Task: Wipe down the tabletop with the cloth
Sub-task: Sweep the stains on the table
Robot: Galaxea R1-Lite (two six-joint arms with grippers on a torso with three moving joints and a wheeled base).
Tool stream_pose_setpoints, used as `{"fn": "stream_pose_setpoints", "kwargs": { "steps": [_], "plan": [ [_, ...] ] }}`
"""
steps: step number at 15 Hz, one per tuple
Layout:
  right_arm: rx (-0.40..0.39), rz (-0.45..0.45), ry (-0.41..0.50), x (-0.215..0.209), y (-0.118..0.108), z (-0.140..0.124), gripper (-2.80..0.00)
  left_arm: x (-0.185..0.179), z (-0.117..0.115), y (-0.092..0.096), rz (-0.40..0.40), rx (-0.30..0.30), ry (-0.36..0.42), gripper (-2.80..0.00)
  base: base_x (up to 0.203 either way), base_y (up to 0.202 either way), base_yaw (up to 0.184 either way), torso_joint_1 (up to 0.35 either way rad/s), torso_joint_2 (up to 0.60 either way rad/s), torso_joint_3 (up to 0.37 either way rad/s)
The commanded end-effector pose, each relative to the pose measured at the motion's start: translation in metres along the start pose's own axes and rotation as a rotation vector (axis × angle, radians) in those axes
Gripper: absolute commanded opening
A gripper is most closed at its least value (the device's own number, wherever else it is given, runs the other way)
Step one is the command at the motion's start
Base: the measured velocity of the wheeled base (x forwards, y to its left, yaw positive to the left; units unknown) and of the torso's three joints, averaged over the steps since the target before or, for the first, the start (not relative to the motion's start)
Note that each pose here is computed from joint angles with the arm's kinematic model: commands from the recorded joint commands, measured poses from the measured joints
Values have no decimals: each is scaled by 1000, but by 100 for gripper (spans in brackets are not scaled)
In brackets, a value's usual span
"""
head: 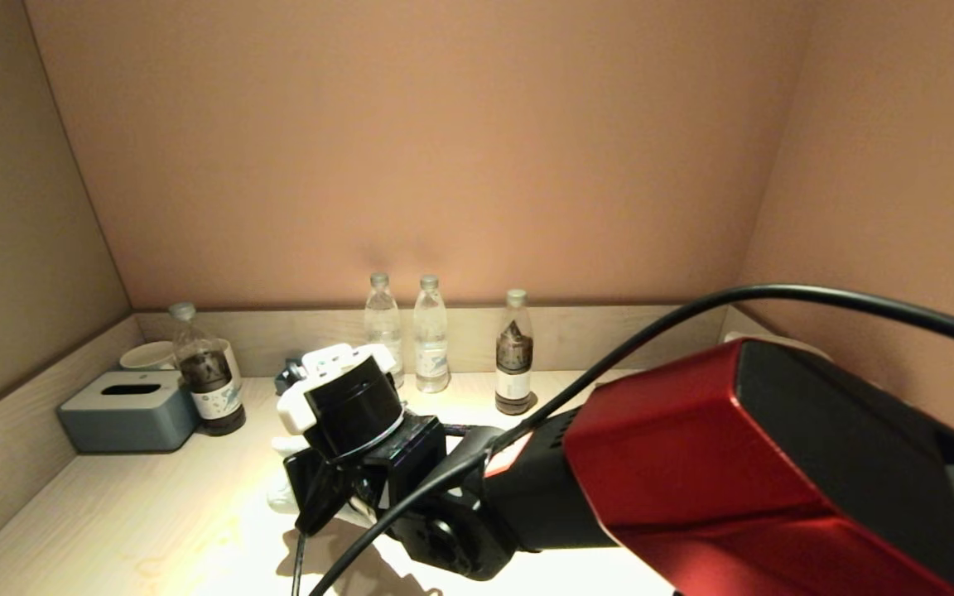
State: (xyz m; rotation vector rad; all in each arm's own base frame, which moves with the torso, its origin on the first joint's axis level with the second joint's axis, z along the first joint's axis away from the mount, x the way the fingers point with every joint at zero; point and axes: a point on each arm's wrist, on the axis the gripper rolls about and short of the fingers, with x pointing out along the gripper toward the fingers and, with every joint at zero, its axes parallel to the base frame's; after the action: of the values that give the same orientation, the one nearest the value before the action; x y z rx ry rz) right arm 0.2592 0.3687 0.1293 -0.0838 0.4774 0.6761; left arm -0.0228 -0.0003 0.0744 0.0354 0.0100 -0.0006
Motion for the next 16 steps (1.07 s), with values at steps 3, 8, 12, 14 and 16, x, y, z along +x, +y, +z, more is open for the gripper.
{"fn": "stream_pose_setpoints", "kwargs": {
  "steps": [3,8,12,14,16],
  "plan": [
    [-35,0,24,24,6,-14,-280,0,0,0,0,0,1,-280,0,0,0,0,0,0],
    [-55,27,-22,62,28,-7,-280,0,0,0,0,0,1,-280,0,0,0,0,0,0],
    [-116,59,15,77,53,-21,-280,0,0,0,0,0,1,-280,0,0,0,0,0,0],
    [-124,64,20,78,56,-24,-280,0,0,0,0,0,1,-280,0,0,0,0,0,0],
    [-145,79,32,79,65,-32,-280,0,0,0,0,0,1,-280,0,0,0,0,0,0]
  ]
}}
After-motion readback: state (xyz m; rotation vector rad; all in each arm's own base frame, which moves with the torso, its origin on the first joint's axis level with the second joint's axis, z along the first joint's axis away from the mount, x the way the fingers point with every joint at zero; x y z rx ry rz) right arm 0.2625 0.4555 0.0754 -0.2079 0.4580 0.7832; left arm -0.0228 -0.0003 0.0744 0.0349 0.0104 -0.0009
